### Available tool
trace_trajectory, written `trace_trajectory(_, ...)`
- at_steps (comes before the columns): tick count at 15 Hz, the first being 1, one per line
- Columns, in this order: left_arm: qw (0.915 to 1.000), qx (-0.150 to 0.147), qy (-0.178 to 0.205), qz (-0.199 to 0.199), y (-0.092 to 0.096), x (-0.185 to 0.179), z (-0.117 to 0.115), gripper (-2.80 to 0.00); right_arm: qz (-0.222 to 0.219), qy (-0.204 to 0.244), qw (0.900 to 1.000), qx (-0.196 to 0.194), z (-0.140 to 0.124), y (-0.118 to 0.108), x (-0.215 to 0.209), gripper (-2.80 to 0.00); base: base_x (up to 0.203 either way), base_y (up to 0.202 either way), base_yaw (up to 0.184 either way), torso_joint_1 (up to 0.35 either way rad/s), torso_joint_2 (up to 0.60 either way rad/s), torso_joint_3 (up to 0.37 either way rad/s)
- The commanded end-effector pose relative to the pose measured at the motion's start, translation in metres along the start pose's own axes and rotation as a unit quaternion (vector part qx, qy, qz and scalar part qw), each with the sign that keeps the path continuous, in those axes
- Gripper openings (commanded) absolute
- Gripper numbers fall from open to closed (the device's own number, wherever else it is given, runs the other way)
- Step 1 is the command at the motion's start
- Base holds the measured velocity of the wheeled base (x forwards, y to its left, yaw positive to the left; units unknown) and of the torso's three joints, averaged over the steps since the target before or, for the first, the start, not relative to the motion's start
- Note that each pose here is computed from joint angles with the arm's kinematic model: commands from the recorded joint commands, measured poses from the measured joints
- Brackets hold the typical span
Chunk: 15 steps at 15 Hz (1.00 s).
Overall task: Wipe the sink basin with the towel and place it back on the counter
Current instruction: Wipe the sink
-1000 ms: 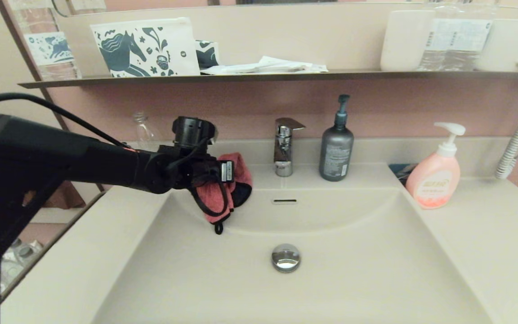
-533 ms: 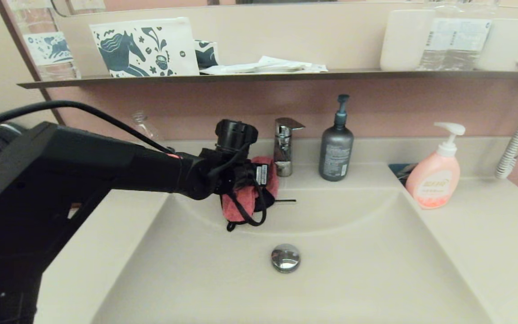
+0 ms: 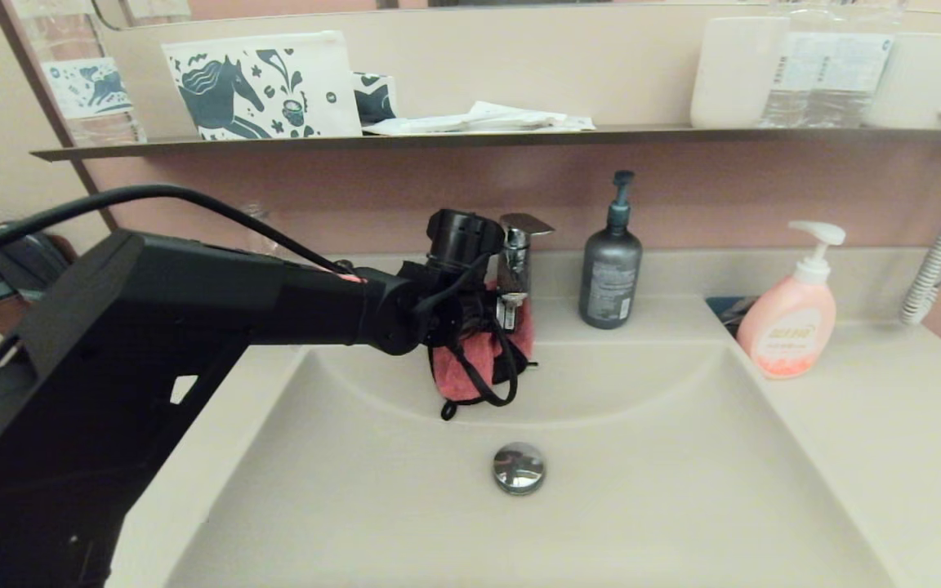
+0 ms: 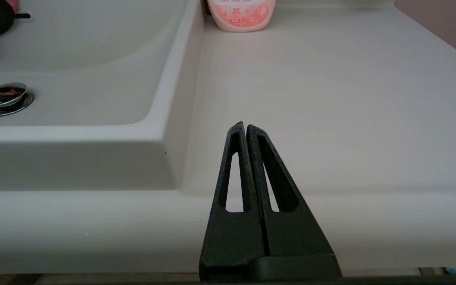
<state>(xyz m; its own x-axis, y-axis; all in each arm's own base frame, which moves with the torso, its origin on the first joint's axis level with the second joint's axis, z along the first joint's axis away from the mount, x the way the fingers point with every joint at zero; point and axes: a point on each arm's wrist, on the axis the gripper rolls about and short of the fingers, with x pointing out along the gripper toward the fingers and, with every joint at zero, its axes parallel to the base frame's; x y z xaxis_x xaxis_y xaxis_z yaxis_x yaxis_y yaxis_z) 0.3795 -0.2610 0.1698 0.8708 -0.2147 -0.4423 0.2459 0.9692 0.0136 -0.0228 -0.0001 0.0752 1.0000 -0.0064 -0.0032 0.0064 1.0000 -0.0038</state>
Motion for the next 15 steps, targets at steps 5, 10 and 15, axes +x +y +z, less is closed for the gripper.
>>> trace_trajectory(5,0.9998,-0.011,0.002,0.013,0.021,0.015,0.000,-2.80,0.000,0.001,1.000,0.000,0.000,0.000,0.000,-2.80,0.000,0.000,0.000,0.000,0.00,0.000)
trace_trajectory(10,0.9996,-0.023,0.004,0.017,0.047,0.021,0.004,-2.80,0.000,0.001,1.000,0.000,0.000,0.000,0.000,-2.80,0.000,0.000,0.000,0.000,0.00,0.000)
trace_trajectory(15,0.9988,-0.035,0.016,0.030,0.084,0.021,0.003,-2.80,0.000,0.001,1.000,0.000,0.000,0.000,0.000,-2.80,0.000,0.000,0.000,0.000,0.00,0.000)
